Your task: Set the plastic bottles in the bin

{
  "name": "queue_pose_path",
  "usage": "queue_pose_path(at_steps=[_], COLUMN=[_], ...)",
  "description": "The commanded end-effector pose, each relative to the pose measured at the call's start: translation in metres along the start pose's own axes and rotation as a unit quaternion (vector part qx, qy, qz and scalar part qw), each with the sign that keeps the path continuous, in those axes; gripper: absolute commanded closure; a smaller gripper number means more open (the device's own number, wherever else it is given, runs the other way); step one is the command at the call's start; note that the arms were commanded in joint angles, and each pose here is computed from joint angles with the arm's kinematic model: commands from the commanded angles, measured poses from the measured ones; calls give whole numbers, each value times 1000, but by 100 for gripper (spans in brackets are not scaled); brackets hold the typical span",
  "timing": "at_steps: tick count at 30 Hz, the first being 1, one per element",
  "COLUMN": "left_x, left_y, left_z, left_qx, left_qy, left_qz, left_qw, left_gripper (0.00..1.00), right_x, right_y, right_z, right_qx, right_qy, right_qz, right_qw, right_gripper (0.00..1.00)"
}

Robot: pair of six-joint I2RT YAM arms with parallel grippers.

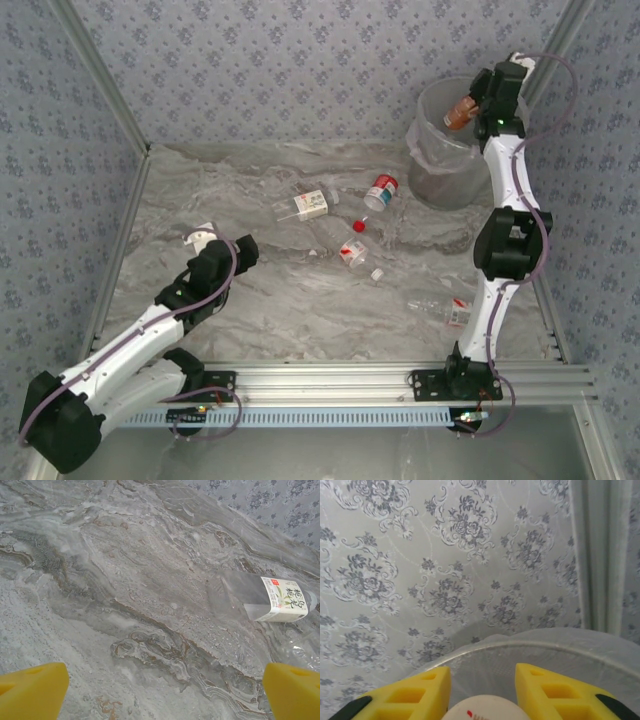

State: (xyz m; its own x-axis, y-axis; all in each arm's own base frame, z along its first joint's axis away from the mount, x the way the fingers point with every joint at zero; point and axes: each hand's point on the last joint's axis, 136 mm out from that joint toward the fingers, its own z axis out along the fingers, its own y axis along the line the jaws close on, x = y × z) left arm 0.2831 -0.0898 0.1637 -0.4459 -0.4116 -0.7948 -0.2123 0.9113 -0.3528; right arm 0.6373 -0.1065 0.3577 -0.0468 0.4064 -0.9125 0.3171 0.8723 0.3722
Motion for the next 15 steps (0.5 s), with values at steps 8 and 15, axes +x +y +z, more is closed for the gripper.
queue_pose_path(at_steps=[8,15], left_x=[-2,-1], left_y=[5,2], left_z=[2,3], left_qx=[-10,-6], left_qy=[-7,-6], left_qz=[-5,-4], left_qw=[1000,1000], left_gripper=[1,1], right_x=[-11,-22], right_y=[10,7], right_z=[-12,-28], right_qx=[-16,-3], right_qy=[23,19], right_qz=[5,-16], right_qw=[1000,1000], right_gripper=[34,25])
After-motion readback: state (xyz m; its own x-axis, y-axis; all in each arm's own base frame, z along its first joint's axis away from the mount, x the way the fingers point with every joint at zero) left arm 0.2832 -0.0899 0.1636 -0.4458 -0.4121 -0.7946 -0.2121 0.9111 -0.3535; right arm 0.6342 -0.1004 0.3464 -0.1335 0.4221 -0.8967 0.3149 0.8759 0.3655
